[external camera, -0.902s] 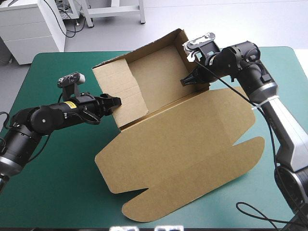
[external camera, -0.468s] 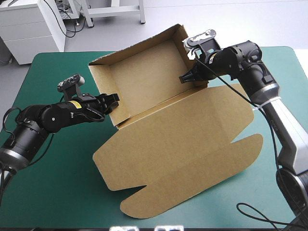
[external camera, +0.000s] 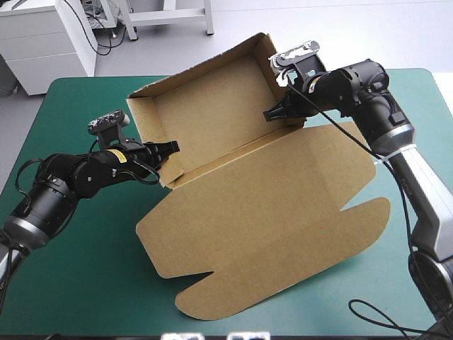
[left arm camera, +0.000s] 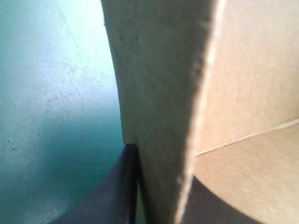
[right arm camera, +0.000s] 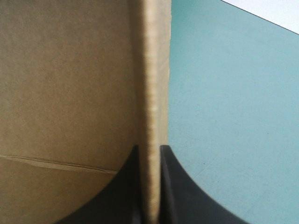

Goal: Fold the box

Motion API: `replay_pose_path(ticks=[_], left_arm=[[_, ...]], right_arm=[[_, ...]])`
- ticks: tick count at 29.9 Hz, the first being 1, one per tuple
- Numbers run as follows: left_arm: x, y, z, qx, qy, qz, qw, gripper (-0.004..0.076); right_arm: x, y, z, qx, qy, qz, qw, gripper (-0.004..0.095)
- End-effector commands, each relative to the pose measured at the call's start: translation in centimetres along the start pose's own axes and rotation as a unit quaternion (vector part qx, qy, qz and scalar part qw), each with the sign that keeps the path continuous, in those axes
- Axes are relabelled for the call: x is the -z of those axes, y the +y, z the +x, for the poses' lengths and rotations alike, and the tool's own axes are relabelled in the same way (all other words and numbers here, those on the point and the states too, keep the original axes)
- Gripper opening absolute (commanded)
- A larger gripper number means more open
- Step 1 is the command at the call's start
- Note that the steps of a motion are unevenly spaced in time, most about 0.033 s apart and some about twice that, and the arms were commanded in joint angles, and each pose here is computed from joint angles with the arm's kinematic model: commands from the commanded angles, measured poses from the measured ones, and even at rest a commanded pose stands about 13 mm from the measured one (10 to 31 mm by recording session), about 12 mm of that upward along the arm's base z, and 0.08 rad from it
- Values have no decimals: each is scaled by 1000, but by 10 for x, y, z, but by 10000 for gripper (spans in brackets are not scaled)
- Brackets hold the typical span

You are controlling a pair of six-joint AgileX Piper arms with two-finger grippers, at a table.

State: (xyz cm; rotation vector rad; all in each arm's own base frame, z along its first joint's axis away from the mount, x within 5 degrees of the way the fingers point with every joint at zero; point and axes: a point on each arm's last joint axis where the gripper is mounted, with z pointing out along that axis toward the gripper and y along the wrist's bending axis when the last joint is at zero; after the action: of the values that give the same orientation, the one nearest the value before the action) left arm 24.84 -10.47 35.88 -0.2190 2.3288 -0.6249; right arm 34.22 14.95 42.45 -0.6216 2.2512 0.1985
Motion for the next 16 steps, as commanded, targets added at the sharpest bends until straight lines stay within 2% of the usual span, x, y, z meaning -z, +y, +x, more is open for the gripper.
replay_pose_path(ticks=[1,3,8,13,16], left_arm=[[17,-10,-11,-28,-50,23,998,-8],[18,-7,-11,-53,-43,-2,998,-8],[13,-4,-22,-100,-2,-77,992,-8],[-8,-16,-41,-138,68,-104,983,-8],[-29,-21,-53,-155,106,-123,974,-8]], right_arm=[[38,0,-17,-8,-86,4,996,-15],[38,-1,-16,-17,-84,12,996,-15],[32,-13,-12,-54,-59,68,994,-16],[9,-16,5,-55,45,84,994,-17],[-9,-17,12,-55,84,84,991,-18]])
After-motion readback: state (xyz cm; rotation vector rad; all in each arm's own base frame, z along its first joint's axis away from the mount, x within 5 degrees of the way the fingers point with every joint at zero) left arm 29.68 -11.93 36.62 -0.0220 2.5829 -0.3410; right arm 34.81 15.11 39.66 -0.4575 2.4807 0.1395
